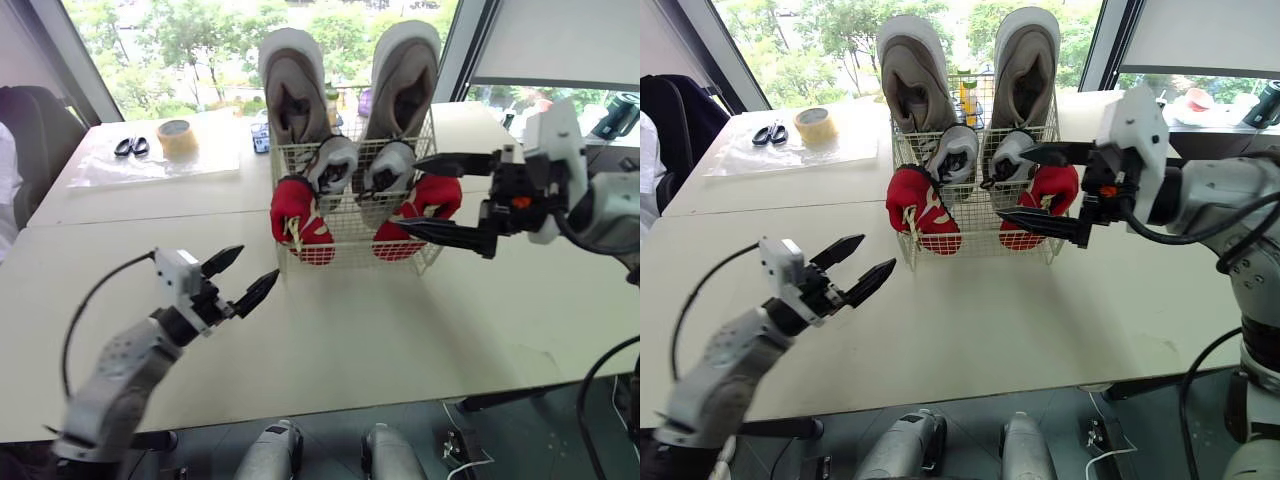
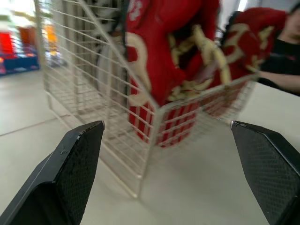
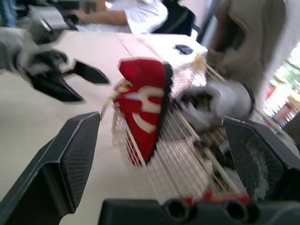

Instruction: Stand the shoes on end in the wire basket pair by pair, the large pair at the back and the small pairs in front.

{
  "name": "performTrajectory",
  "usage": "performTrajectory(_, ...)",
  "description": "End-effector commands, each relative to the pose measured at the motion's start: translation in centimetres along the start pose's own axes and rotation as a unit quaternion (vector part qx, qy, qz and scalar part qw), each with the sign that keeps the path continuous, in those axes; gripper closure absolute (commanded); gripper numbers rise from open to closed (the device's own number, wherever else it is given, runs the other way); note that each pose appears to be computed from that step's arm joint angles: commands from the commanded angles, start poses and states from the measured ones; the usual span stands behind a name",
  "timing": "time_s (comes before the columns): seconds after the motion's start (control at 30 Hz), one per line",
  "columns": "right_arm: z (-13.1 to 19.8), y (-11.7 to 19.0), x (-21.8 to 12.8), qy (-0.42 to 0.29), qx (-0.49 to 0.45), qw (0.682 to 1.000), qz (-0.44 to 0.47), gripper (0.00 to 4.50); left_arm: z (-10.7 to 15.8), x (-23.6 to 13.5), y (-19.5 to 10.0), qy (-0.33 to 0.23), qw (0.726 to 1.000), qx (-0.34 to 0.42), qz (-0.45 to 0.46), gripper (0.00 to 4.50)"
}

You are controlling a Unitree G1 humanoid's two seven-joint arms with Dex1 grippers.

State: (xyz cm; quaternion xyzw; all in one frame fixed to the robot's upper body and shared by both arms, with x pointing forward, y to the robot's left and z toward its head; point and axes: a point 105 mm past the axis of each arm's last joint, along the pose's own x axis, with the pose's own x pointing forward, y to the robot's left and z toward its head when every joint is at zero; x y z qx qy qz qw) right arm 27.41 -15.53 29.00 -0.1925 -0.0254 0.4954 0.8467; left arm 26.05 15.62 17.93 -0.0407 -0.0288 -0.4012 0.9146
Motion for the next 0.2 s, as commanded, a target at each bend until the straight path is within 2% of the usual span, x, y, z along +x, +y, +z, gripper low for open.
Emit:
performTrajectory(0.03,-0.7,-0.7,-2.2,0.018,-0.006,0.999,-0.043,0.0,3.6,-0.8,-0.1,0.003,0.999,0.002,-0.031,0.06)
performTrajectory(0.2,-3.2,-0.4,-4.1,0.054,0.027,0.995,-0.075,0.0,6.0,-1.3,0.2,0.028,0.998,0.03,-0.055,0.06)
